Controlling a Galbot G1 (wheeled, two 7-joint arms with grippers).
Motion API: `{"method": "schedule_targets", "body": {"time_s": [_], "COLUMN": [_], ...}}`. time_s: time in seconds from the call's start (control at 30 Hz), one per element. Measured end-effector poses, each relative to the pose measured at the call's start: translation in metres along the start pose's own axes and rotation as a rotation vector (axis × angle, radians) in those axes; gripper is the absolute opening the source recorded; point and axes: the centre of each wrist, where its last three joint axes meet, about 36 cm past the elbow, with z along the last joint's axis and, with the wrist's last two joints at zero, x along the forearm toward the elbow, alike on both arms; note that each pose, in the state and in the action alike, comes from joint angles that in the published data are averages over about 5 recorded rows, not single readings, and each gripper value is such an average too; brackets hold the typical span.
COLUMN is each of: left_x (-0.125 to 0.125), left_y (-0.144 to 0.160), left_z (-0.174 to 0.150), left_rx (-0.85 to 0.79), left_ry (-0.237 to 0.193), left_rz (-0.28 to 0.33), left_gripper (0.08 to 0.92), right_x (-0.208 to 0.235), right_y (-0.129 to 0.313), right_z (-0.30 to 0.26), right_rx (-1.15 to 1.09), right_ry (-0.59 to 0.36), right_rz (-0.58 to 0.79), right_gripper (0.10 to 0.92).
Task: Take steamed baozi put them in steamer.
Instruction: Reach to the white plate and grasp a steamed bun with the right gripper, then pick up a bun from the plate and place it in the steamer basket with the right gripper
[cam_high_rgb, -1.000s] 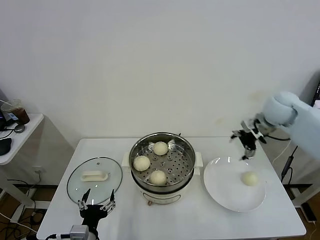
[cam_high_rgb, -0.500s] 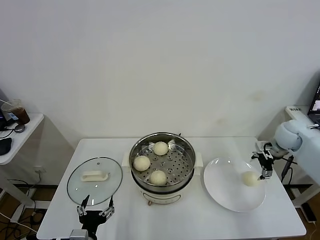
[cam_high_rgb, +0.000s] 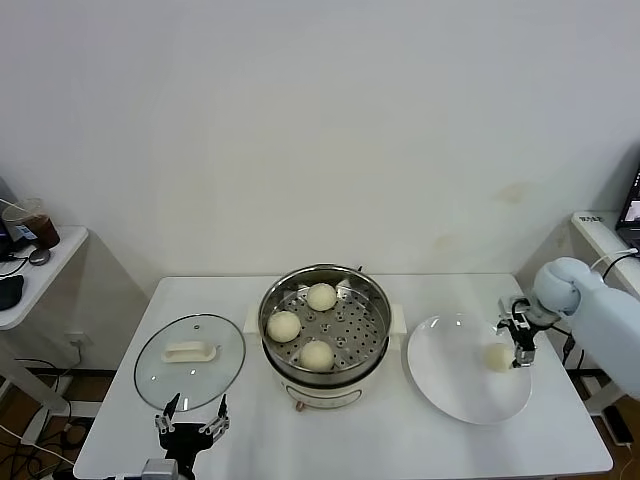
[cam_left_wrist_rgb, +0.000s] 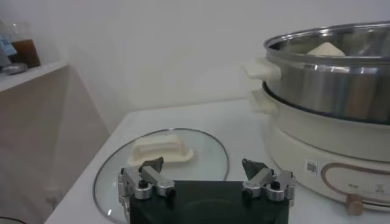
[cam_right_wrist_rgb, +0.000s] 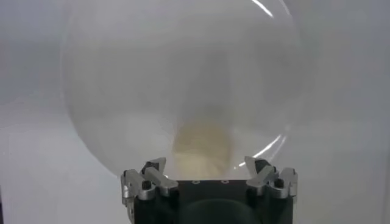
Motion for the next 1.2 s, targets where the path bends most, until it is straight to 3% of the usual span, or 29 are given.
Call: {"method": "schedule_targets", "body": {"time_s": [0.47, 0.7, 0.93, 1.2], "left_x": [-0.003, -0.003, -0.003, -0.003], "left_y": [-0.001, -0.002, -0.003, -0.005], "left_z": [0.004, 0.004, 0.004, 0.002], "left_rx": [0.001, 0.0, 0.0, 0.001], "left_ry": [0.008, 0.011, 0.009, 0.004], "left_rz": [0.001, 0.003, 0.005, 0.009], "left_gripper": [0.823, 0.823, 0.823, 0.823], "right_x": [-0.02, -0.025, -0.022, -0.012], "right_y": [0.0, 0.001, 0.001, 0.0], "right_z": [-0.003, -0.003, -0.001, 0.002], "right_rx": [0.001, -0.006, -0.014, -0.025], "right_ry": [0.02, 0.019, 0.017, 0.014], "right_rz": [-0.017, -0.016, -0.01, -0.002], "right_gripper": [0.813, 0.713, 0.549, 0.473]}}
